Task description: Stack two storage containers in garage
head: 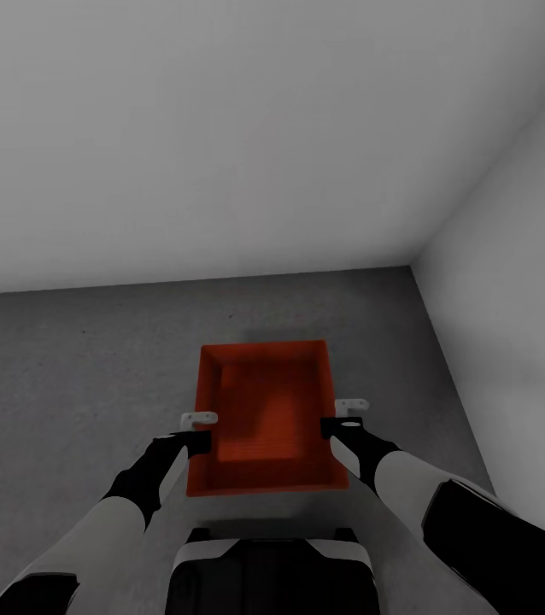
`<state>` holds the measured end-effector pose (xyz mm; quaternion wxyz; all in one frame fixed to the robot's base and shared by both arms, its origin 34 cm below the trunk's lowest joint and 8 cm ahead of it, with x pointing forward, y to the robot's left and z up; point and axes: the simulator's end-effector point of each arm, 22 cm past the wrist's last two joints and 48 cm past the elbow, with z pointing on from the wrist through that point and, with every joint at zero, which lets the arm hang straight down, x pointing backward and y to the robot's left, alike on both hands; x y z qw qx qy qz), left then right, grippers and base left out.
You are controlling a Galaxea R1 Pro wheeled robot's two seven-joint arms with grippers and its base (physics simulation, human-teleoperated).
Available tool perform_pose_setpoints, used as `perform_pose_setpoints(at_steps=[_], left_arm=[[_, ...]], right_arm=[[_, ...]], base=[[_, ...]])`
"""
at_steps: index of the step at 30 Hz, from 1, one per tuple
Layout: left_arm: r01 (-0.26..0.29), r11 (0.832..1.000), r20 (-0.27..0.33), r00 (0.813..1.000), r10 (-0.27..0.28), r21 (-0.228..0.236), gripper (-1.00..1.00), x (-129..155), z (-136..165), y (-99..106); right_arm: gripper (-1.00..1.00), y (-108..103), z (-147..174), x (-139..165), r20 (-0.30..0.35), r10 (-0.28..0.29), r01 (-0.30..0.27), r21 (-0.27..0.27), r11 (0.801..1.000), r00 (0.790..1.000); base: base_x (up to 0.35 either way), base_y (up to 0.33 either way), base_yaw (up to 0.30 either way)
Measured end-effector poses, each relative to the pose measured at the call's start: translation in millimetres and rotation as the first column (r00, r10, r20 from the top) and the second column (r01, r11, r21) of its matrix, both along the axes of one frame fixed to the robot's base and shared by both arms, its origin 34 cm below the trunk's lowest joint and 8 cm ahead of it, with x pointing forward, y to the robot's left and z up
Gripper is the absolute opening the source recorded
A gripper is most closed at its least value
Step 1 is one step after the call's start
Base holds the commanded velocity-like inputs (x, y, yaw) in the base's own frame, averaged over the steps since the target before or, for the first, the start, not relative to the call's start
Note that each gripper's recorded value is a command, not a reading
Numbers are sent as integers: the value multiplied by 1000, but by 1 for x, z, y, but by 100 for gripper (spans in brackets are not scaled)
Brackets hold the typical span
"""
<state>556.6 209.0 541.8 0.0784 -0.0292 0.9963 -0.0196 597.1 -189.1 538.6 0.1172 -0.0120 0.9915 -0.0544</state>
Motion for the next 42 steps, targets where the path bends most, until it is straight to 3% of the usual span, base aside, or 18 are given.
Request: perform_pose_setpoints(at_steps=[42], left_arm=[[0, 1000, 0, 1000, 0, 0, -100, 0, 0, 0]], right_arm=[[-100, 0, 0, 0, 1, 0, 0, 0, 1000, 1000]], base=[[42, 10, 0]])
